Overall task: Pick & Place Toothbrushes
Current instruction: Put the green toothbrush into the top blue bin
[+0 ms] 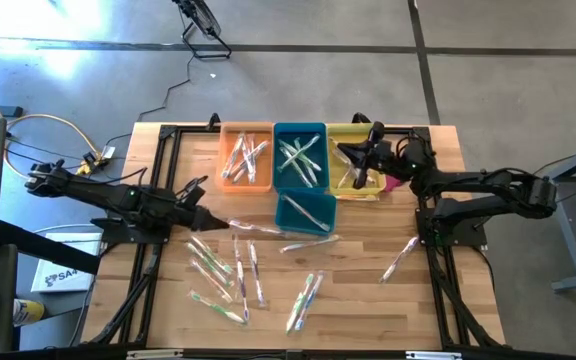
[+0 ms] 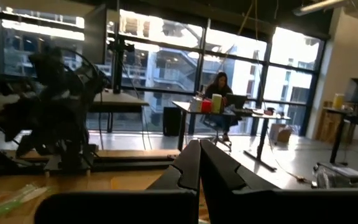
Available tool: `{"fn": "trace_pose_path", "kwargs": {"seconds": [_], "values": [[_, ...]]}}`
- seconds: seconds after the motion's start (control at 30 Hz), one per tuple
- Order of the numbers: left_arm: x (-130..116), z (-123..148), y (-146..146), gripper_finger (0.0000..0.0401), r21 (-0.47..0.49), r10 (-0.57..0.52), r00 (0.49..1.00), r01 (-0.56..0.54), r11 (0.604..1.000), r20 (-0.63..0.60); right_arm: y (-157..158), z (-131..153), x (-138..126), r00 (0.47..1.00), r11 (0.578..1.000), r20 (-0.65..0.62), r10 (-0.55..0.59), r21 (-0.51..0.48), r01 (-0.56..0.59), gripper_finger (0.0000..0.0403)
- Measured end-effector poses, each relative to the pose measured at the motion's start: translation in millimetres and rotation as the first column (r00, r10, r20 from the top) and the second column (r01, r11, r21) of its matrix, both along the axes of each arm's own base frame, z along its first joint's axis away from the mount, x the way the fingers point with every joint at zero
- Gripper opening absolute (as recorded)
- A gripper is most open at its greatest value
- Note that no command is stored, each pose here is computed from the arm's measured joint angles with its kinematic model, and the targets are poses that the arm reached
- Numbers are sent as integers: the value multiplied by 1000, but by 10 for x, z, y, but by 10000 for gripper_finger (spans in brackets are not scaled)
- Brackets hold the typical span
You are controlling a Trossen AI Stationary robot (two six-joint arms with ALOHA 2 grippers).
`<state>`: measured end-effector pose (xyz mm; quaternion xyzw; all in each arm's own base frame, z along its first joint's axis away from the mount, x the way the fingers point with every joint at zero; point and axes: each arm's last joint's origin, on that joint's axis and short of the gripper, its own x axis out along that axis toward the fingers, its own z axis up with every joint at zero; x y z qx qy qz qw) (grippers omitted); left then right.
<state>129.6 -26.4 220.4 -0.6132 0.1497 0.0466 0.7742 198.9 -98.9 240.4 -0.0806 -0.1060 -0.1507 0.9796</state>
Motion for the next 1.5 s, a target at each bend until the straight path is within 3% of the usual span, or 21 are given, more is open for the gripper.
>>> {"fn": "trace_pose_path", "kwargs": {"seconds": [0.17,0.33,0.53,0.7,0.83,0.97,1.07,1.13,1.27,1.5], "values": [[96,-103,-20,154,-209,74,990,-98,973,-120,10,19,-2,1000,999,10,23,-33,-23,2],[219,-264,-53,154,-346,117,953,-213,914,-278,4,-20,6,999,999,-36,10,-48,-12,2],[377,-243,-141,154,-504,-19,919,-198,841,-394,0,-48,10,997,997,-75,-7,-79,1,2],[460,-39,-179,154,-554,-82,929,-143,820,-361,-2,-53,11,997,997,-80,-7,-76,1,2],[484,182,-184,154,-553,-82,929,-143,821,-361,-1,-54,11,997,997,-81,-7,-76,1,2],[425,423,-175,154,-536,-80,877,-215,816,-473,-2,-62,12,996,997,-88,-7,-72,1,2],[339,562,-149,154,-452,-38,792,-307,837,-609,-3,-65,13,996,997,-92,-8,-75,2,2],[277,599,-126,154,-358,11,705,-374,856,-709,-3,-68,13,995,996,-98,-12,-86,3,2],[260,580,-110,154,-228,78,576,-439,869,-814,-4,-79,15,994,996,-110,-13,-85,3,2],[425,412,-158,154,-172,64,475,-436,883,-877,-4,-81,15,994,996,-112,-13,-87,3,2]]}}
